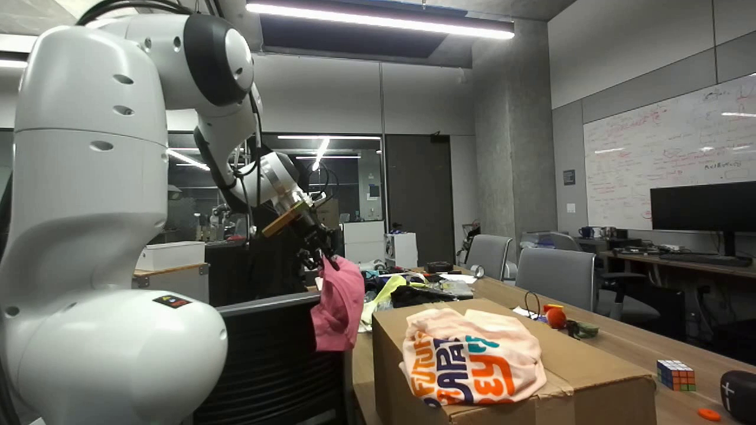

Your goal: Put the peach and pink shirt on the top of the box respectively

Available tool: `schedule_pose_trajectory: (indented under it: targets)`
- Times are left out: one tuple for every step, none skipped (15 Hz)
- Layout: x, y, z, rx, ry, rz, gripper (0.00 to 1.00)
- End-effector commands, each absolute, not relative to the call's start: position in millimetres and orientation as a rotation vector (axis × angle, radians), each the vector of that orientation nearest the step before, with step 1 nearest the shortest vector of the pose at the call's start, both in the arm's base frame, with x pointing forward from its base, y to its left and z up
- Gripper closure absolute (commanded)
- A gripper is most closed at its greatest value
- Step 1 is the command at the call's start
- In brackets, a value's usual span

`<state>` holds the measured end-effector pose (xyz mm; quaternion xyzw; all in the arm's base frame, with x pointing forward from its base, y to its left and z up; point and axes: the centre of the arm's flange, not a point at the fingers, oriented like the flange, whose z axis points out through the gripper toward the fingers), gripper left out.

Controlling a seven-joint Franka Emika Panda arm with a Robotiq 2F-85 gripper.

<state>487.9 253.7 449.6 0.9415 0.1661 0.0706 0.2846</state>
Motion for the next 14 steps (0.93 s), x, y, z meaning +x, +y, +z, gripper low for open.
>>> schedule_pose_trajectory:
  targets:
    - [491, 233, 500, 2.507, 0.301, 0.325, 0.96]
    - [494, 226, 508, 2.504, 0.271, 0.346, 0.96]
    - [496, 221, 517, 2.504, 0.249, 0.361, 0.96]
    - [498, 215, 523, 2.507, 0.228, 0.369, 0.96]
    - [501, 210, 528, 2.507, 0.207, 0.375, 0.96]
    - [504, 205, 532, 2.508, 0.195, 0.369, 0.96]
    - [507, 201, 536, 2.508, 0.186, 0.360, 0.96]
    - [513, 197, 540, 2.511, 0.173, 0.353, 0.96]
    - [519, 192, 545, 2.518, 0.155, 0.345, 0.96]
    - [530, 182, 555, 2.526, 0.120, 0.319, 0.96]
    - [535, 176, 560, 2.522, 0.097, 0.306, 0.96]
    - [545, 164, 568, 2.521, 0.053, 0.281, 0.96]
    - [550, 153, 574, 2.522, 0.013, 0.266, 0.96]
    - [556, 143, 581, 2.519, -0.025, 0.251, 0.96]
